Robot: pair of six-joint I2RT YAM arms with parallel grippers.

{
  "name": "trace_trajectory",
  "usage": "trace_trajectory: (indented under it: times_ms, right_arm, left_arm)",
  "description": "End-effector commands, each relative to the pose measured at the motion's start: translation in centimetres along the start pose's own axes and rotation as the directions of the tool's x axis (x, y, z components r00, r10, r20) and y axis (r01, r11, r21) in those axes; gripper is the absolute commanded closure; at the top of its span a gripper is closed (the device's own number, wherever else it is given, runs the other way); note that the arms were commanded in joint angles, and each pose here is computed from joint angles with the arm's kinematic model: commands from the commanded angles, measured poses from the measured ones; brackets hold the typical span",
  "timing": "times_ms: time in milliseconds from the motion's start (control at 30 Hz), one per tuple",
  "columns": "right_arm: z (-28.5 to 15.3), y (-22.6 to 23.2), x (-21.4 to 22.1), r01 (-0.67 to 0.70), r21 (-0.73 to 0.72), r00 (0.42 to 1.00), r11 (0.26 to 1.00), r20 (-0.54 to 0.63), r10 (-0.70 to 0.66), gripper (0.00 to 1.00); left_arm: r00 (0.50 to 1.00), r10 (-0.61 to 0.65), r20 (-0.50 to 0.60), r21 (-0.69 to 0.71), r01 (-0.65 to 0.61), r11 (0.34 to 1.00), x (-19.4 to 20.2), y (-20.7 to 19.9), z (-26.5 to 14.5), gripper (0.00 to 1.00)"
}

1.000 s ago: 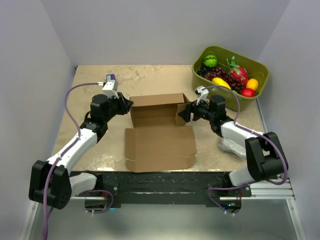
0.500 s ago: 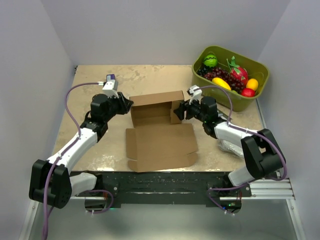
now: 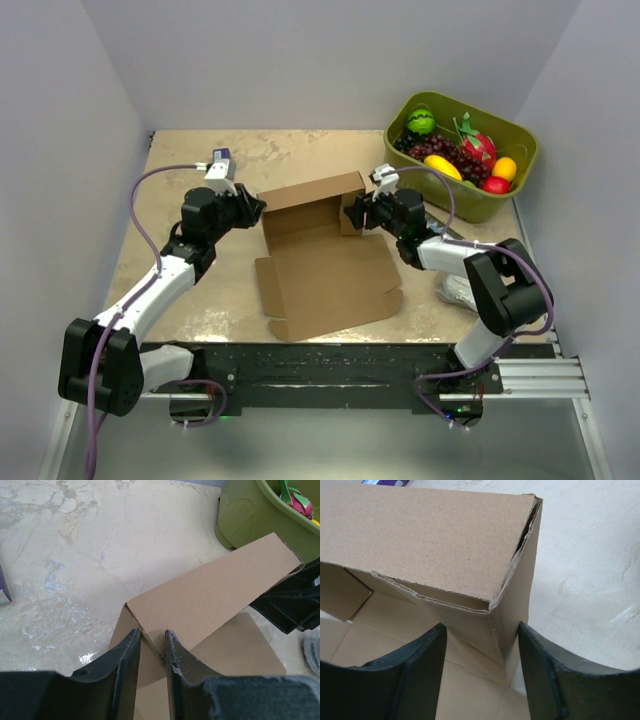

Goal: Fold the paper box

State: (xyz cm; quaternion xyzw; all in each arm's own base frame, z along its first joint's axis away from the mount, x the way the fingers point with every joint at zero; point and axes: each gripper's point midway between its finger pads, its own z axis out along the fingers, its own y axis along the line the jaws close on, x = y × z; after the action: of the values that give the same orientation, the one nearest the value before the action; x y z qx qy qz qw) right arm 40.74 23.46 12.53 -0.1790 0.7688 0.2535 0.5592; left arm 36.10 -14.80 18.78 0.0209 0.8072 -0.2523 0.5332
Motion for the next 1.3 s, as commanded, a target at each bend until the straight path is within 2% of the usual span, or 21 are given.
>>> trace_trajectory:
  times_ms: [0,133,267,400,633,667,800,1067,1267]
  right_arm:
    - [1.5,1.8,-3.6,0.031,-0.059,0.995,0.998,0.095,-0.025,0.50]
    - [1.9,2.0,-3.4,0.013,-0.066,0.997,0.998,0.074,-0.009,0.61]
    - [2.2,1.9,-3.1,0.000,-0.052,0.998,0.999,0.060,0.003,0.81]
    - [2.2,1.6,-3.0,-0.010,-0.030,0.999,1.000,0.053,0.012,0.84]
    - [2.1,0.5,-1.5,0.013,0.160,1.000,0.987,-0.007,-0.012,0.91]
    - [2.0,-0.6,-1.5,0.016,0.239,1.000,0.971,-0.006,-0.015,0.92]
    - [1.2,-2.0,-1.0,0.003,0.403,1.000,0.915,-0.015,0.003,1.00]
    - [-0.2,-3.4,-0.1,-0.004,0.534,0.999,0.845,-0.032,0.025,1.00]
    - [-2.1,-5.6,0.2,-0.059,0.673,0.998,0.737,0.011,0.069,1.00]
  left_arm:
    - [0.945,-0.017,-0.326,-0.052,0.000,0.999,9.2,1.9,-1.4,0.70]
    - [0.944,-0.016,-0.328,-0.048,0.000,0.999,9.3,1.9,-1.4,0.70]
    - [0.942,-0.017,-0.336,-0.041,0.004,0.999,9.5,1.8,-1.4,0.70]
    - [0.942,-0.015,-0.336,-0.029,0.006,1.000,9.5,1.5,-1.4,0.70]
    - [0.949,0.042,-0.313,0.074,-0.020,0.997,9.1,-0.8,-1.4,0.70]
    - [0.952,0.056,-0.302,0.090,-0.030,0.996,8.8,-1.3,-1.5,0.70]
    - [0.957,0.094,-0.274,0.130,-0.060,0.990,8.4,-2.6,-1.8,0.70]
    - [0.959,0.104,-0.262,0.156,-0.064,0.986,8.2,-3.3,-2.1,0.69]
    - [0.967,0.116,-0.228,0.189,-0.073,0.979,7.6,-4.1,-2.1,0.69]
